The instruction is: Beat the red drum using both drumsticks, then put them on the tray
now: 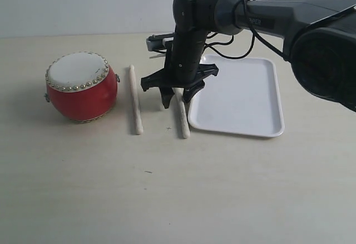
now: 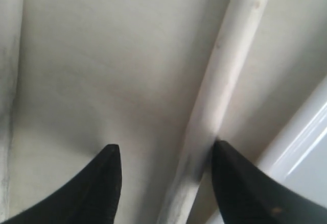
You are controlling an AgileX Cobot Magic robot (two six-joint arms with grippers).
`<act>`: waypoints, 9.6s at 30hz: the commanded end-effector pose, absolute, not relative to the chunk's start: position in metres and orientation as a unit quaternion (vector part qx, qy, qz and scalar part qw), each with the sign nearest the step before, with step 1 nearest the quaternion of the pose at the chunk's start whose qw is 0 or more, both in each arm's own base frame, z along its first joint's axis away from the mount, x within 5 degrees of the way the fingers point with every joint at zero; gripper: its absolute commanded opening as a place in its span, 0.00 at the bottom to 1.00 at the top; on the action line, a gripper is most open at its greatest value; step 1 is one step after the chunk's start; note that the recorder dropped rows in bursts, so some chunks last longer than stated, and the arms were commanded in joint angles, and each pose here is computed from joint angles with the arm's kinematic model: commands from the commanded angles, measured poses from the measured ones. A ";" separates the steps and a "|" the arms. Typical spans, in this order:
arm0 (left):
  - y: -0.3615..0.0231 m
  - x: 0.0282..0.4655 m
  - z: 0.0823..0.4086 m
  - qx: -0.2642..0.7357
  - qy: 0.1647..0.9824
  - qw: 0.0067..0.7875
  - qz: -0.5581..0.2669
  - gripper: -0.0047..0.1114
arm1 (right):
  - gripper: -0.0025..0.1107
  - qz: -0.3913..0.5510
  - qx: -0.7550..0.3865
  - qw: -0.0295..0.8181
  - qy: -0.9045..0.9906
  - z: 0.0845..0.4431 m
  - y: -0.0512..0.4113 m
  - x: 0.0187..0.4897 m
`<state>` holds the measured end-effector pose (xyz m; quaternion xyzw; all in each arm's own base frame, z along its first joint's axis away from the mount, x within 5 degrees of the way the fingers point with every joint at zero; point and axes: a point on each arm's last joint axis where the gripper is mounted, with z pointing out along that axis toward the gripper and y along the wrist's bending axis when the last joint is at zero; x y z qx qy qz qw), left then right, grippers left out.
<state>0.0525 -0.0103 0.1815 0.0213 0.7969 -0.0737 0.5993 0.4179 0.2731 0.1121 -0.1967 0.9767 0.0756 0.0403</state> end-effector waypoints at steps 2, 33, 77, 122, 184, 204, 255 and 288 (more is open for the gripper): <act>-0.010 0.052 0.181 0.019 0.795 0.602 -0.076 0.05 | 0.42 0.072 -0.203 0.041 0.976 0.108 0.273 0.419; -0.010 0.052 0.181 0.019 0.795 0.602 -0.076 0.05 | 0.02 0.204 -0.351 0.154 0.901 0.276 0.275 0.382; 0.002 0.054 0.226 -0.203 0.588 0.739 -0.260 0.05 | 0.02 0.593 -0.446 0.283 0.608 0.255 0.273 0.311; -0.092 0.177 0.219 0.158 0.704 0.479 -0.500 0.69 | 0.02 0.623 -0.394 0.293 0.609 0.256 0.273 0.313; -0.046 0.194 0.199 0.069 0.817 0.480 -0.312 0.04 | 0.64 0.234 -0.256 0.290 0.892 0.259 0.244 0.375; -0.028 0.156 0.234 0.043 0.831 0.522 -0.188 0.04 | 0.62 0.090 -0.295 0.112 0.945 0.164 0.331 0.358; -0.029 0.157 0.238 0.045 0.826 0.527 -0.193 0.04 | 0.02 -0.008 -0.246 0.174 0.954 0.247 0.310 0.369; -0.006 0.243 0.302 0.077 0.975 0.193 0.077 0.04 | 0.02 0.002 -0.456 0.185 0.871 0.301 0.286 0.334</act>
